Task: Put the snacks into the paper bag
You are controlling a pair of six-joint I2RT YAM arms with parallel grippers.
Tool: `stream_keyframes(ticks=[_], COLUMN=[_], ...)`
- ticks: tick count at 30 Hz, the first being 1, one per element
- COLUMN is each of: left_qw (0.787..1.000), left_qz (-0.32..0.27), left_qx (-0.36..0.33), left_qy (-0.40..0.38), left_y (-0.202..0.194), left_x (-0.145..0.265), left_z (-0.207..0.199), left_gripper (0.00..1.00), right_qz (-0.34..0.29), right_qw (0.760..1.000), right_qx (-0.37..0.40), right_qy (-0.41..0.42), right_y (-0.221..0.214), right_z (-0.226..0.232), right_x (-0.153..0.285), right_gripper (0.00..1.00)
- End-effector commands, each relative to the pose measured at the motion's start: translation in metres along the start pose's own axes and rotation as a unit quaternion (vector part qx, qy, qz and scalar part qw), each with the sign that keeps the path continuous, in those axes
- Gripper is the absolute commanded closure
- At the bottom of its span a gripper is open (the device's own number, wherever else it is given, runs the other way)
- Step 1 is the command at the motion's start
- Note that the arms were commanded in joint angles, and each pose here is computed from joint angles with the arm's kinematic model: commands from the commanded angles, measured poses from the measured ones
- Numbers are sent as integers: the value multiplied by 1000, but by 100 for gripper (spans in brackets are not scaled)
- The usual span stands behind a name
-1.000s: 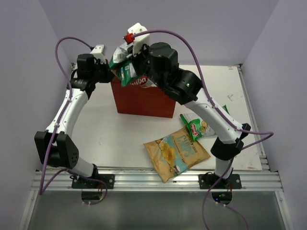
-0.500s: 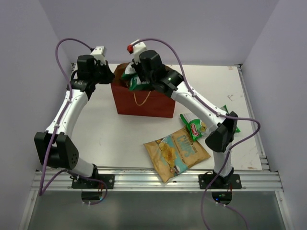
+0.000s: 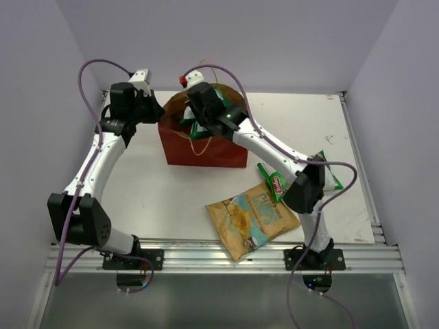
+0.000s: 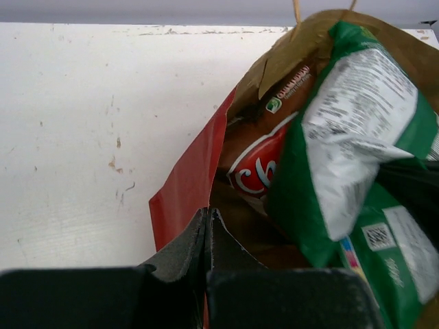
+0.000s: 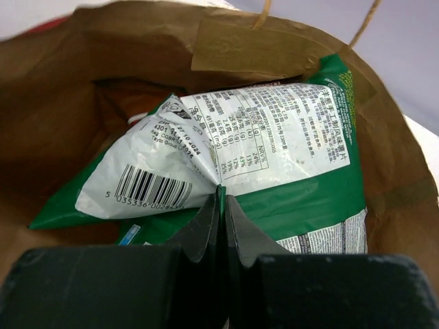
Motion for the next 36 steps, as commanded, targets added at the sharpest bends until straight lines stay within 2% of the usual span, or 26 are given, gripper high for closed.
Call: stream_keyframes(ticks=[1,2,8,12,16,19,20,21,22,23,25,28,29,31,32,36], left_qw=[999,999,999,999,999,999,999,999,999,999,999,999,999,999,1000,1000], left_qz=[-32,-32,-34,-38,-35,-34,-33,-31,-32,-33,-30,-32,-33,-32,-29,-28], left_qx=[-4,-3,-3,-4,-4,-2,-1,0,0,1,2,4,4,6,6,6], left_qy=[-14,-12,-10,-13,-17,-19,-19,-18,-17,-16,-9,-2,-1,1,0,-5], left_y=[14,13,8,9,7,6,5,3,2,2,-1,0,0,-2,-3,-6], left_x=[19,20,28,27,23,18,17,13,12,9,4,3,4,6,5,11], left_z=[-10,-10,-10,-11,-11,-10,-9,-8,-8,-7,-3,-1,-1,-1,-2,-6], left_gripper=[100,100,100,100,100,100,100,100,100,100,100,100,100,100,100,100], right_qz=[31,20,71,125,124,100,80,57,36,23,-6,1,35,52,90,152], right_qw=[997,995,989,987,991,994,996,997,998,997,995,987,985,980,976,961], right_qx=[12,9,35,34,18,23,21,25,22,13,-13,-21,-7,-31,-20,-23], right_qy=[-73,-96,-127,-95,-47,-28,-36,-36,-48,-68,-98,-158,-167,-191,-199,-231], right_y=[-10,1,-29,-51,-42,-19,-5,8,20,26,41,25,-1,-25,-60,-129], right_z=[-11,-20,-38,-33,-23,-21,-24,-24,-31,-39,-63,-96,-99,-116,-114,-124], right_x=[-27,-26,-28,-13,12,38,49,65,78,86,112,131,123,133,124,122], right_gripper=[100,100,100,100,100,100,90,70,23,11,2,1,1,1,1,1])
Point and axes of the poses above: each gripper's point midway between its finger pads, its own x axis back along the fingers, its own z axis along the line the jaws close on, y = z × x, the point moved 3 cm from there along x, back along the fingers, and after that the axes turned 1 degree about -x, right-handed, at the moved point
